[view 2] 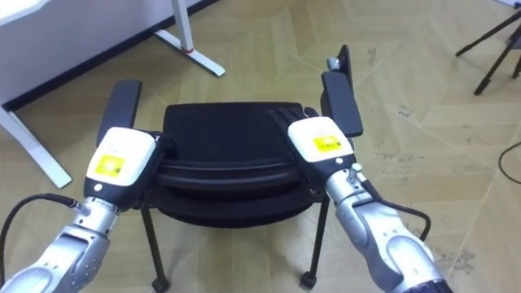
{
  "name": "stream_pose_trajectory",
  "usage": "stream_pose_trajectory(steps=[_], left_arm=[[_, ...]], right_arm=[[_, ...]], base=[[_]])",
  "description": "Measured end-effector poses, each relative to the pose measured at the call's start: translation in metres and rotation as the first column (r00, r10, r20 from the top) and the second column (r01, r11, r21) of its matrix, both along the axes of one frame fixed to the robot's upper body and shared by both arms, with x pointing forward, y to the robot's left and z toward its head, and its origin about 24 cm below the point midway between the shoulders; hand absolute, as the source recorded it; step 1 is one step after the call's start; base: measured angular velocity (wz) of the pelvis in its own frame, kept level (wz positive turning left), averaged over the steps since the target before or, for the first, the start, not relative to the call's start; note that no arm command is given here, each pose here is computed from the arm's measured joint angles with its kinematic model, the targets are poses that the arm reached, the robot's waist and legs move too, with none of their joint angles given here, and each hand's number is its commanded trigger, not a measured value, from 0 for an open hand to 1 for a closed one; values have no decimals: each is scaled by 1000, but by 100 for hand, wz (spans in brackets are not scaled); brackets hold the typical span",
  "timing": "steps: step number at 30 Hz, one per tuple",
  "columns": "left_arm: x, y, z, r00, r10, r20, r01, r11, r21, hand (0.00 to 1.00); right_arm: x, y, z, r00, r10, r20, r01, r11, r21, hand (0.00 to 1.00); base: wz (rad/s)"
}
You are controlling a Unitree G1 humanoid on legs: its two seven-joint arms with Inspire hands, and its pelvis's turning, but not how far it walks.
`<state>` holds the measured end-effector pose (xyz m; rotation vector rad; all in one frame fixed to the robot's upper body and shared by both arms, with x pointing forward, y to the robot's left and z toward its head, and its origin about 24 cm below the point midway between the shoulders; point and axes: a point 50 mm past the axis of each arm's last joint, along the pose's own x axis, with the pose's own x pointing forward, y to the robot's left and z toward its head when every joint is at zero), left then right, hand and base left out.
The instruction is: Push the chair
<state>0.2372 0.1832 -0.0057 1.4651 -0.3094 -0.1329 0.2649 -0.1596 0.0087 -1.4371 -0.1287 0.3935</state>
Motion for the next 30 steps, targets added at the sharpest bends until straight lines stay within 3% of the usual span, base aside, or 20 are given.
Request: stream_pose_trajectory(steps=[6,8,10,11,12,30], left_arm=[[5,0,0,1000,0,-5,0,1000,6,100],[6,0,0,1000,1,-6,-1,1000,8,100],[8,0,0,1000,2,-8,-2,1000,7,100],[8,0,0,1000,2,-9,-2,1000,7,100],[9,0,0,1000,2,-10,-2,1000,7,100],[10,-2,-9,999,28,-18,-29,999,-21,100]], right_arm=[[5,2,-3,1000,7,0,-7,999,-44,0],[7,3,-3,1000,9,-3,-9,999,-51,20],[7,3,-3,1000,9,2,-9,997,-70,67],[7,3,-4,1000,10,3,-10,997,-79,76],[7,3,-4,1000,12,4,-12,996,-90,100],[6,2,-12,995,31,96,-19,992,-126,100]], base=[[0],[-2],[0],[0],[0],[3]])
